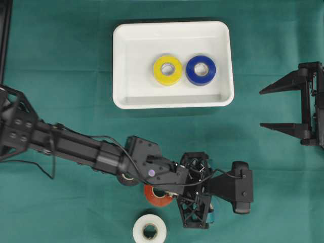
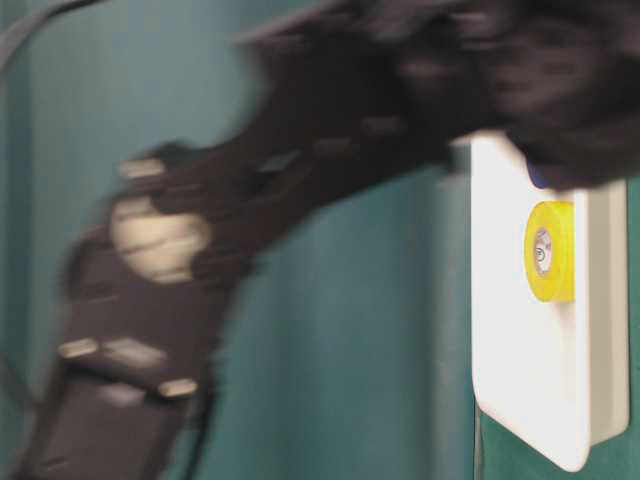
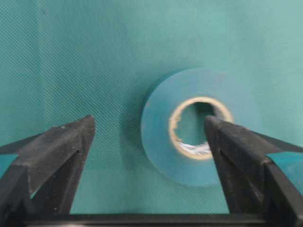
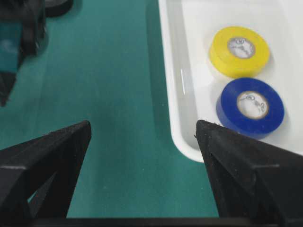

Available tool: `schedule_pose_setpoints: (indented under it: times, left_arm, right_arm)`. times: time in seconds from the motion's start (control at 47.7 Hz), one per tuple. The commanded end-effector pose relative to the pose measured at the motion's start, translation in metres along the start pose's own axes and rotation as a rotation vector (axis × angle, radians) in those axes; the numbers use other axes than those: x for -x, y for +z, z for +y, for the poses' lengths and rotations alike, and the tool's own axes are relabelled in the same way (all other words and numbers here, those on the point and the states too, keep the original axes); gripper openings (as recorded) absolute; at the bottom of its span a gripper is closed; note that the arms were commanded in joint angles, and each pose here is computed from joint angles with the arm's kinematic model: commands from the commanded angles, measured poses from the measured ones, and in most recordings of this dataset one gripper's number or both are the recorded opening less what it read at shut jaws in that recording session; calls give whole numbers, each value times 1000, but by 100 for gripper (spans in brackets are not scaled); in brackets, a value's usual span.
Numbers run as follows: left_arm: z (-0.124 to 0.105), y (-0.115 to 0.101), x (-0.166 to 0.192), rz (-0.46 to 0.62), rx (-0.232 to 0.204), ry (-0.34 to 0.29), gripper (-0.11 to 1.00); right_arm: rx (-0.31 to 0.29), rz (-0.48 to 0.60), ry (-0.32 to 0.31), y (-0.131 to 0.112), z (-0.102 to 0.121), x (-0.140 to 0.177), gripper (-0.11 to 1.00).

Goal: Pick up the tape from a random location and place it into the white case.
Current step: 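Lower the left gripper over the teal roll's hole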

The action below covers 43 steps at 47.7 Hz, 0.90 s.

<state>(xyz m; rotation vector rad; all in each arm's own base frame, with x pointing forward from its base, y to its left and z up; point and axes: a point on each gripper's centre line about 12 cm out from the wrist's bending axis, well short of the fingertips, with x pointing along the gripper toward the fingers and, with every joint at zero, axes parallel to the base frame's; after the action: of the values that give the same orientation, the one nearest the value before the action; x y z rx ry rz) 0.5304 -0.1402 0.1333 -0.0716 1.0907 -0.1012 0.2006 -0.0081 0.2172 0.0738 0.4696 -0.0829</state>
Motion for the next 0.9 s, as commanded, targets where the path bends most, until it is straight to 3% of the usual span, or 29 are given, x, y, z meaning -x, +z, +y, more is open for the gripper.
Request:
schedule_pose_setpoints:
  times: [0.0,0.587,0.671,0.881]
  left_arm:
    - [-2,6,6,-27,9,-5,96]
    - [0,-4,-13,4,16,3,93]
    - [-2,-6,-11,27,12,7,78]
    - [-6,-2,0,26,6,4,21]
  right_arm:
    - [3,-21,3,9,1,-1,88]
    - [4,-7,1,7,1,-3,88]
    - [4,-7,2,7,1,-3,88]
    - [4,-4,1,7,1,-4,88]
